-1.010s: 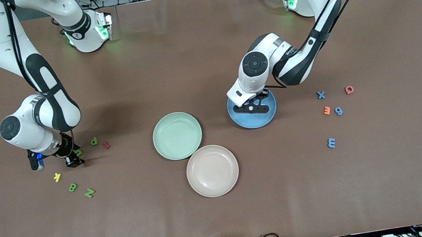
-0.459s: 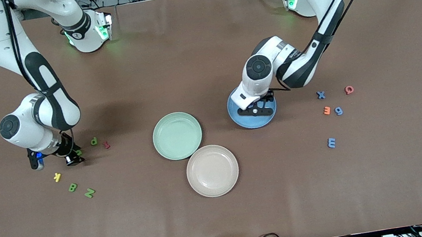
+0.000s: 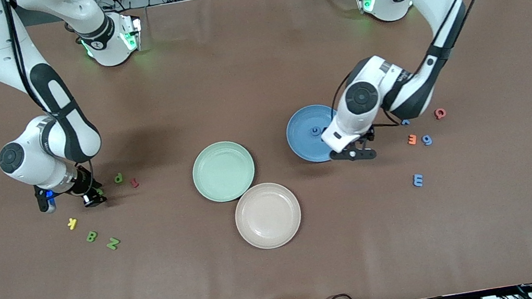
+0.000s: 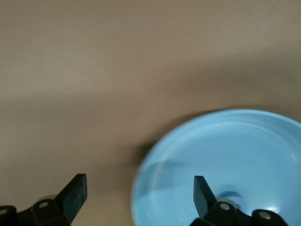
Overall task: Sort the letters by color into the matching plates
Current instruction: 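Open the left gripper over the blue plate and return to the letters, then grasp the blue 3 with the left gripper, then carry the green U to the green plate while the left gripper carries the 3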
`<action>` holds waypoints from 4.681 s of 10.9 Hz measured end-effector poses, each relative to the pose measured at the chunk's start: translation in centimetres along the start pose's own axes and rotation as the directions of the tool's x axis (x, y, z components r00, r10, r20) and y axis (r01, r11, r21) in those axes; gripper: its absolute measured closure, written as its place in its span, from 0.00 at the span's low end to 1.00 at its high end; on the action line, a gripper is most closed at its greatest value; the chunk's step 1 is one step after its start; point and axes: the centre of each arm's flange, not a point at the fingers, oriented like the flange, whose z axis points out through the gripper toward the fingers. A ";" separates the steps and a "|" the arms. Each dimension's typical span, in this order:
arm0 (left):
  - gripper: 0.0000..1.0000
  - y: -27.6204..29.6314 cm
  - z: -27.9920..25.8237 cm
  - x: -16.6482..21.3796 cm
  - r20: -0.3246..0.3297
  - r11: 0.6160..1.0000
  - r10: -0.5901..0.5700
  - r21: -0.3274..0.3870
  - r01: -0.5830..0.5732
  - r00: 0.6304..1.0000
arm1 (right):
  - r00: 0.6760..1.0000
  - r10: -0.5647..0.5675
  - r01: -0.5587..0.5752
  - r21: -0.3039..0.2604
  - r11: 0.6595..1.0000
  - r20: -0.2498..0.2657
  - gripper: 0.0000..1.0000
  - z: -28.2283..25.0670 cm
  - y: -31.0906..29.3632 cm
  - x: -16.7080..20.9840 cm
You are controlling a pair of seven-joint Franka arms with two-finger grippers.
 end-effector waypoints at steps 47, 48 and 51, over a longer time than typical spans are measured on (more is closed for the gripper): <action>0.73 -14.6 2.2 5.8 -0.055 0.999 0.045 -0.019 -0.046 0.997 | 0.504 -0.862 0.864 -0.034 0.502 0.056 0.74 -7.5 -14.3 -23.4; 0.73 -13.3 1.9 4.6 -0.044 0.999 0.031 -0.013 -0.032 0.999 | 0.503 -0.862 0.864 -0.038 0.502 0.054 0.74 -7.2 -14.7 -24.5; 0.73 -7.8 1.1 1.8 -0.010 0.999 -0.020 -0.027 0.020 1.000 | 0.517 -0.855 0.856 -0.047 0.515 0.045 0.74 -6.2 -15.8 -28.0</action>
